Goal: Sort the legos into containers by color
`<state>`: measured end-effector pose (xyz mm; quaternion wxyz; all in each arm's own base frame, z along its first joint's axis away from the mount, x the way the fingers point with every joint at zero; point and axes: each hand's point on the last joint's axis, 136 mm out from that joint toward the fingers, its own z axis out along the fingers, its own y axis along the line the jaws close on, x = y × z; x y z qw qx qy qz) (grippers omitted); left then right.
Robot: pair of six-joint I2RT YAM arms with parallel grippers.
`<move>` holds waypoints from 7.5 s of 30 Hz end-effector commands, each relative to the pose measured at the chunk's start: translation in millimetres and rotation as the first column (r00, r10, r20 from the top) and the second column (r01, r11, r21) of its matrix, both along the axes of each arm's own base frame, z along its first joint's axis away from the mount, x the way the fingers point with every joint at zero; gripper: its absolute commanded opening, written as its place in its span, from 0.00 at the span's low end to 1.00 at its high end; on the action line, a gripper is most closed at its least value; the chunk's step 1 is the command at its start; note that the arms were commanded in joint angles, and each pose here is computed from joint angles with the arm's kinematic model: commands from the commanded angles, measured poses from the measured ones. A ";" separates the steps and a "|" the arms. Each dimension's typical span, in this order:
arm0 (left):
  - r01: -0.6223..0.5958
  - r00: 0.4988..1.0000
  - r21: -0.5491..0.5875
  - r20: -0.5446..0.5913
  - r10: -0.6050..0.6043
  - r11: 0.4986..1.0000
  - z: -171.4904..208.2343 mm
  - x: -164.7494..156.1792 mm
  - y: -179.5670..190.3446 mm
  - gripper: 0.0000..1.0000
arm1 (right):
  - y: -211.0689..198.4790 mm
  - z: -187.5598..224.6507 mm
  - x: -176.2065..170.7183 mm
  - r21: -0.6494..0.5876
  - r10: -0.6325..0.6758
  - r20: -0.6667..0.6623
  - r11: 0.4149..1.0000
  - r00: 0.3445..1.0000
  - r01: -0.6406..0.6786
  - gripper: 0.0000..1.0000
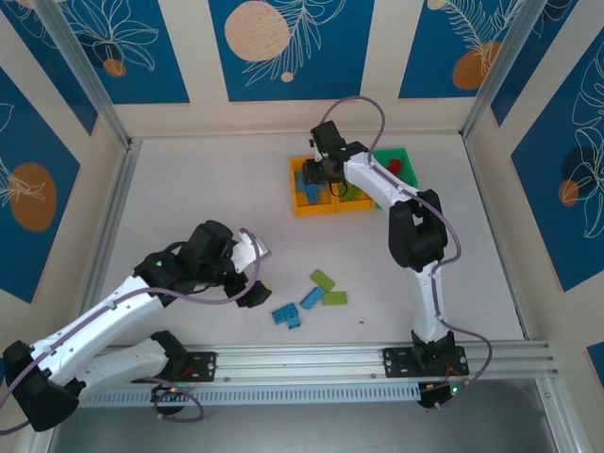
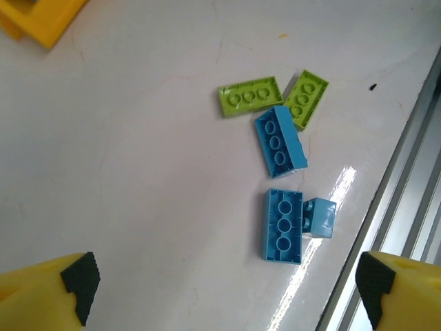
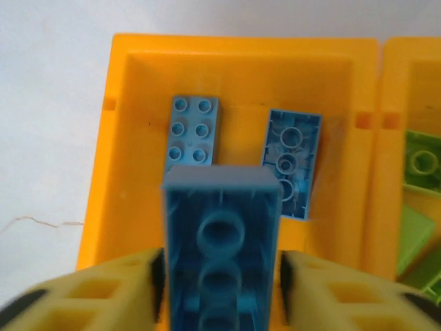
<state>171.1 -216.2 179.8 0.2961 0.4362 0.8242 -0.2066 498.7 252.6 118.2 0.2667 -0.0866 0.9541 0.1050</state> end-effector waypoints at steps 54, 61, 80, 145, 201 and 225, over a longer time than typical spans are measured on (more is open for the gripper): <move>0.046 0.928 0.426 -0.353 0.119 0.904 -149.4 -15.4 -35.3 0.44 | -86.3 115.8 -171.4 0.110 -0.093 0.017 0.990 0.995 0.091 0.69; 0.020 0.934 0.404 -0.334 0.127 0.914 -146.4 -11.4 -38.4 0.34 | -84.4 116.4 -171.9 0.127 -0.097 0.008 0.987 0.995 0.095 0.69; -0.386 0.922 0.055 -0.001 0.386 0.921 -22.7 214.8 -100.7 0.31 | -108.5 138.6 -177.3 0.276 -0.244 -0.012 0.931 0.970 0.237 0.70; 0.325 0.937 -0.167 0.189 -0.293 0.931 51.3 -20.6 -13.7 1.00 | -48.2 -37.8 -225.2 -0.161 -0.011 -0.276 0.986 0.961 -0.035 0.28; 0.089 0.987 -0.086 0.139 -0.077 0.992 30.4 42.1 -40.5 1.00 | -42.3 -78.8 -351.2 -0.060 0.017 -0.396 0.997 0.918 -0.044 0.92; 0.089 0.989 -0.081 0.127 -0.078 0.993 24.6 40.8 -43.2 1.00 | -69.5 -89.0 -333.6 -0.221 -0.134 -0.280 0.973 0.951 0.072 0.61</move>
